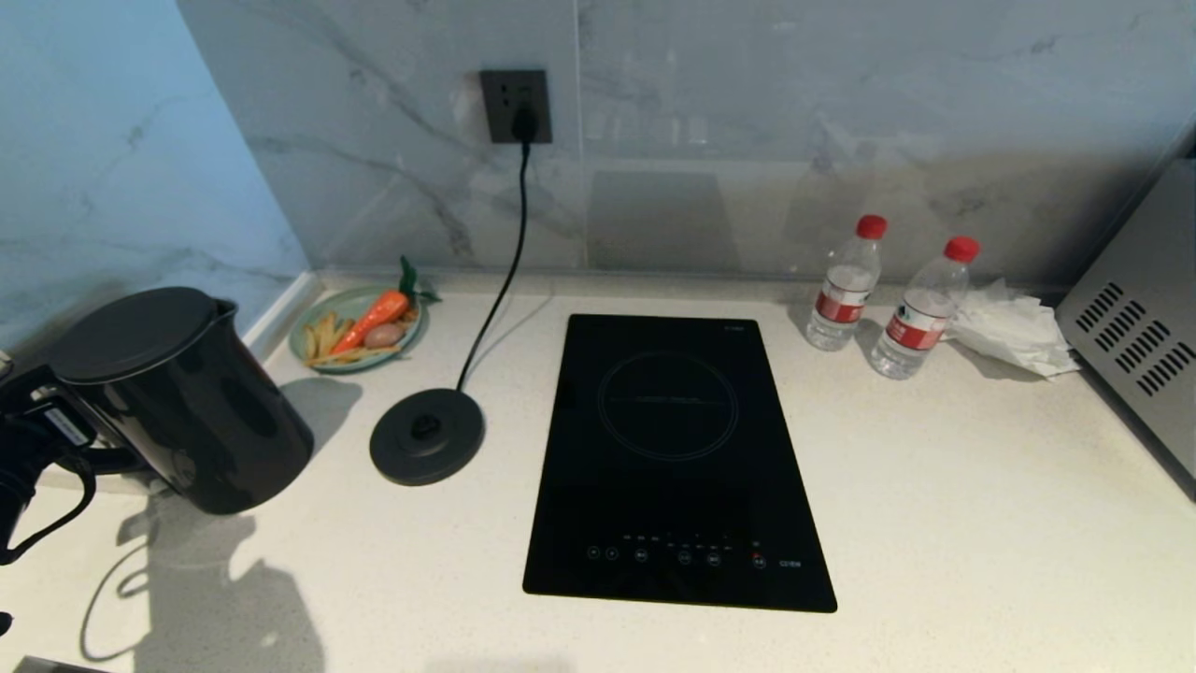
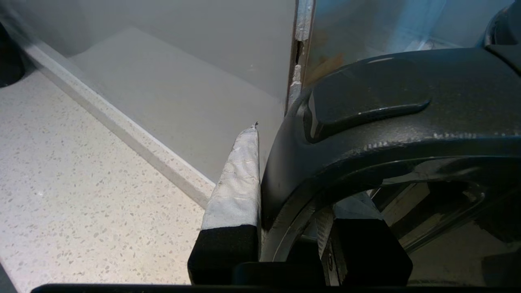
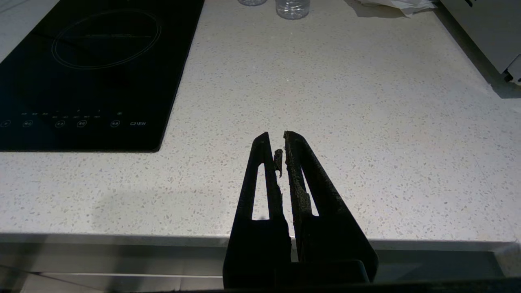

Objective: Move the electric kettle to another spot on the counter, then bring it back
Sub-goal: Grab the kettle

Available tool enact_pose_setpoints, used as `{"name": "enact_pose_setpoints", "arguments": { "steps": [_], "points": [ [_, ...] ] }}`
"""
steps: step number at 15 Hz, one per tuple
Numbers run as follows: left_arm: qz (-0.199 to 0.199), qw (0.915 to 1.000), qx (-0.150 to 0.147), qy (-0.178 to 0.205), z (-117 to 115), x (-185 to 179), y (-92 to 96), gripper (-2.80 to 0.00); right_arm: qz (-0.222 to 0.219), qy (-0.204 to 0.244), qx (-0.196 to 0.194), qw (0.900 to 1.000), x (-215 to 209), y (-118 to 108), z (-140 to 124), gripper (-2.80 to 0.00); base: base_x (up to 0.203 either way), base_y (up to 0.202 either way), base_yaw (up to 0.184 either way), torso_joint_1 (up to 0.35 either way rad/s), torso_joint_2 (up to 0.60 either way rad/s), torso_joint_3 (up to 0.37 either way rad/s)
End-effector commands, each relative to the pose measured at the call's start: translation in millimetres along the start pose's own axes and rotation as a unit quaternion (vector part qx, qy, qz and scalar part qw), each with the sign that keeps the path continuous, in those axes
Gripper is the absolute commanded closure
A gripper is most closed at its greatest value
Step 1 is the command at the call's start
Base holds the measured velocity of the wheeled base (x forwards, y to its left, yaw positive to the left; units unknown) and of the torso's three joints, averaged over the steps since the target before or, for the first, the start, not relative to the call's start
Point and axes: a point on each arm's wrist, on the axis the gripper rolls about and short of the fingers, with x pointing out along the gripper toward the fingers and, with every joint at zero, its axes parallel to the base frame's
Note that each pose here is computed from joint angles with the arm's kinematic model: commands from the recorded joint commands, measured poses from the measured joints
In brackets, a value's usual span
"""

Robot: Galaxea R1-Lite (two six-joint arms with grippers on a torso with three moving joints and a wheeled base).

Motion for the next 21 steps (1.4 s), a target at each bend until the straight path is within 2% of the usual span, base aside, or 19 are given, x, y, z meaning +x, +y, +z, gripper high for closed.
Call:
{"name": "enact_pose_setpoints", "arguments": {
  "steps": [1, 4, 8, 15, 18, 21],
  "points": [
    [-0.004, 0.9999, -0.002, -0.012, 5.4, -2.8, -1.4, 0.0, -0.001, 0.0, 0.0, 1.0, 0.0, 0.0, 0.1, 0.0, 0.0, 0.0, 0.0, 0.0, 0.0, 0.0],
    [-0.016, 0.9998, -0.002, 0.005, 3.4, -19.9, -2.8, 0.0, -0.001, 0.0, 0.0, 1.0, 0.0, 0.0, 0.1, 0.0, 0.0, 0.0, 0.0, 0.0, 0.0, 0.0],
    [-0.082, 0.9962, -0.003, 0.029, -0.1, -53.4, -3.4, 0.0, 0.0, -0.001, 0.0, 1.0, 0.0, 0.0, 0.1, 0.0, 0.0, 0.0, 0.0, 0.0, 0.0, 0.0],
    [-0.082, 0.996, -0.008, 0.035, -2.8, -54.4, -5.1, 0.0, 0.0, -0.001, 0.0, 1.0, 0.0, 0.0, 0.1, 0.0, 0.0, 0.0, 0.0, 0.0, 0.0, 0.0],
    [-0.067, 0.9973, -0.008, 0.029, -4.1, -53.8, -20.7, 0.0, -0.001, 0.0, 0.0, 1.0, 0.0, 0.0, 0.1, 0.0, 0.0, 0.0, 0.0, 0.0, 0.0, 0.0],
    [-0.07, 0.9971, -0.01, 0.027, -3.5, -55.2, -38.8, 0.0, 0.0, 0.0, 0.0, 1.0, 0.0, 0.0, 0.1, 0.0, 0.0, 0.0, 0.0, 0.0, 0.0, 0.0]
  ]
}}
